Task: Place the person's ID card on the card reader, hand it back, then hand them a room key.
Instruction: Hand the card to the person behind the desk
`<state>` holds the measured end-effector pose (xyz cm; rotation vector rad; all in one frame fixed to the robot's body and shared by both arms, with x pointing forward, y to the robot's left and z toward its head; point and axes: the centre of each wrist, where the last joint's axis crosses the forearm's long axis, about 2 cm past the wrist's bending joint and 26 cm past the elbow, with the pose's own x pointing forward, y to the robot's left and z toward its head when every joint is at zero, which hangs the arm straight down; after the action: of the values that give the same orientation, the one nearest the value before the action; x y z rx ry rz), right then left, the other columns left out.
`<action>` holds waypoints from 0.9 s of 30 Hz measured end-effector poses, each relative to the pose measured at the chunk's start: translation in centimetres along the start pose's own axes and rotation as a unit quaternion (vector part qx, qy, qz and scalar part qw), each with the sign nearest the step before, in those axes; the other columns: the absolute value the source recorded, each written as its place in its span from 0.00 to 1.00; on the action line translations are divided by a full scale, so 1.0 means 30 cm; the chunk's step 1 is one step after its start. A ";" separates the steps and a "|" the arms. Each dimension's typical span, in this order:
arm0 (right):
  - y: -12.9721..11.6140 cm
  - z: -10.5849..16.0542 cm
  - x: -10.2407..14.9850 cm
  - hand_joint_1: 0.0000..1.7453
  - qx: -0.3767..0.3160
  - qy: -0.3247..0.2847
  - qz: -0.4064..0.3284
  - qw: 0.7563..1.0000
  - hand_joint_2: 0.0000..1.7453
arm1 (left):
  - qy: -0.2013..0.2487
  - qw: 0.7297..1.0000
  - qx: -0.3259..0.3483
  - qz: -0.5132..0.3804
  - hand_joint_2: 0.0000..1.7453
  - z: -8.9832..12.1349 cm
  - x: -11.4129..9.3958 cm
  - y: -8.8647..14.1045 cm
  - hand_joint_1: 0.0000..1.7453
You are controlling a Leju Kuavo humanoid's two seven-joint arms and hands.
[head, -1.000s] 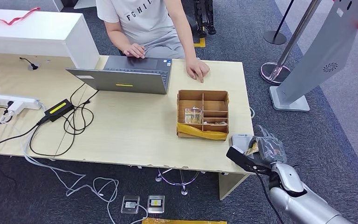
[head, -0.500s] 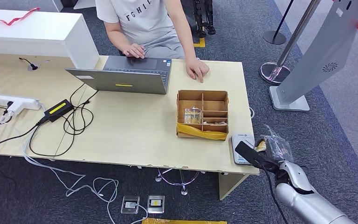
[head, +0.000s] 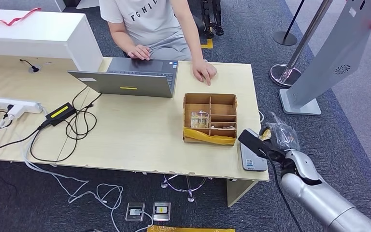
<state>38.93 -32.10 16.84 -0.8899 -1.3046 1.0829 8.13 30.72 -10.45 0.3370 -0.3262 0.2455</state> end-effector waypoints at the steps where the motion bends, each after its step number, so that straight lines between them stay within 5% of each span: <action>1: -0.026 -0.015 0.019 1.00 -0.008 -0.006 0.000 1.000 1.00 | 0.000 1.000 -0.001 -0.002 0.00 0.000 0.003 -0.001 0.00; 11: -0.195 -0.103 0.180 1.00 -0.066 -0.060 0.005 0.996 1.00 | 0.000 1.000 -0.005 -0.013 0.00 -0.001 0.018 -0.008 0.00; 27: -0.239 -0.174 0.335 1.00 -0.065 -0.105 -0.022 0.992 1.00 | -0.001 0.999 -0.018 -0.038 0.00 0.003 0.046 -0.033 0.00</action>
<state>44.40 -24.14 26.11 -0.8575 -1.5773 1.0887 9.64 30.01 -10.16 0.3130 -0.3195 0.1641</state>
